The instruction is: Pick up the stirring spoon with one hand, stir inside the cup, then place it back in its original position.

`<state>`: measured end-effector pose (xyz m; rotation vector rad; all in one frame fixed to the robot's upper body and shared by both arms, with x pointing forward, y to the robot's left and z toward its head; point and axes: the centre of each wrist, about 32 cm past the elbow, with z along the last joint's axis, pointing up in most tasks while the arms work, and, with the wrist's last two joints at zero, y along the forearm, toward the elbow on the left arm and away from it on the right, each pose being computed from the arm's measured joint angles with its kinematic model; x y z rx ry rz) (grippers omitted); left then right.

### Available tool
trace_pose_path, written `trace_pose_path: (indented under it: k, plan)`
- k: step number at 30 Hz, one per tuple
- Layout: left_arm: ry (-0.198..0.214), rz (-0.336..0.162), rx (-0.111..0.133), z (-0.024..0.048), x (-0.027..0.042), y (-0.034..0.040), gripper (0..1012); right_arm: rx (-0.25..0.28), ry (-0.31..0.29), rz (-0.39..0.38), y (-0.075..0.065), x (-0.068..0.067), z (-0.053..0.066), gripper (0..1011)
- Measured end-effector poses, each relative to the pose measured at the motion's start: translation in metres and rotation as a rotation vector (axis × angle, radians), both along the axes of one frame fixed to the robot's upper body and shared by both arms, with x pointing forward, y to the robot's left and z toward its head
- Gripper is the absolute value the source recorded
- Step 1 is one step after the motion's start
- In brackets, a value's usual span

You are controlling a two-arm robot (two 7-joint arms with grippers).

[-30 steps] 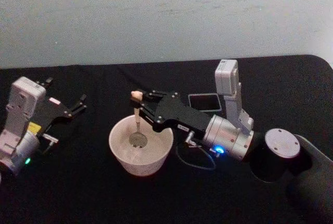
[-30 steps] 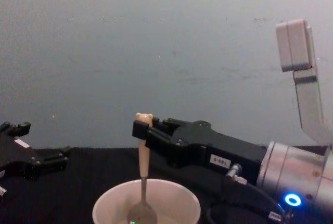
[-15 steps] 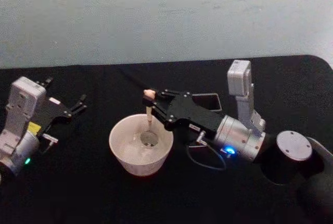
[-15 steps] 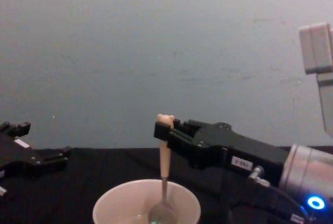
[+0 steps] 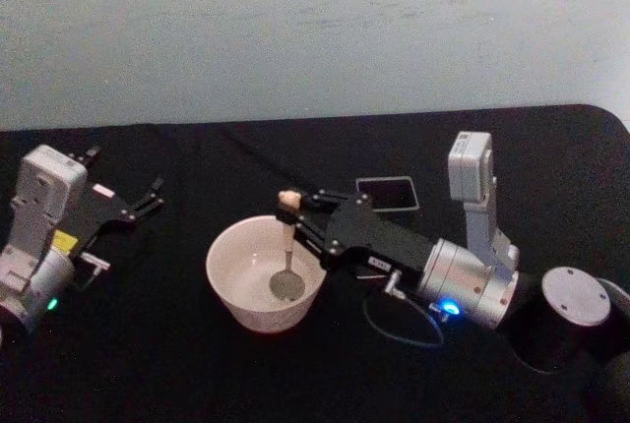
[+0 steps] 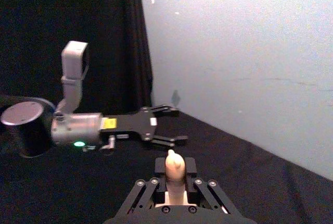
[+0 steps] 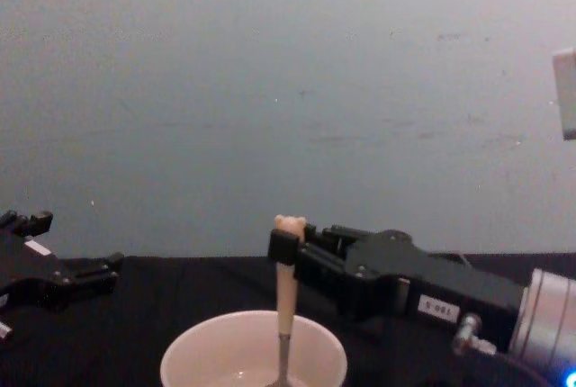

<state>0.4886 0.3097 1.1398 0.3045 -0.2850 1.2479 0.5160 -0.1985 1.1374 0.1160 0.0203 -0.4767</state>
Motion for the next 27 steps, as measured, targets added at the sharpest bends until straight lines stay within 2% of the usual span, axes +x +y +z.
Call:
trace_pose_path:
  k: [10, 18, 27]
  plan:
    - [0.0, 0.0, 0.0, 0.0, 0.0, 0.0, 1001, 0.004, 0.012, 0.058, 0.015, -0.005, -0.001, 212]
    - [0.0, 0.0, 0.0, 0.0, 0.0, 0.0, 1001, 0.008, -0.004, 0.063, 0.03, 0.01, -0.001, 212]
    - [0.0, 0.0, 0.0, 0.0, 0.0, 0.0, 1001, 0.008, -0.02, 0.015, 0.029, 0.023, 0.002, 212]
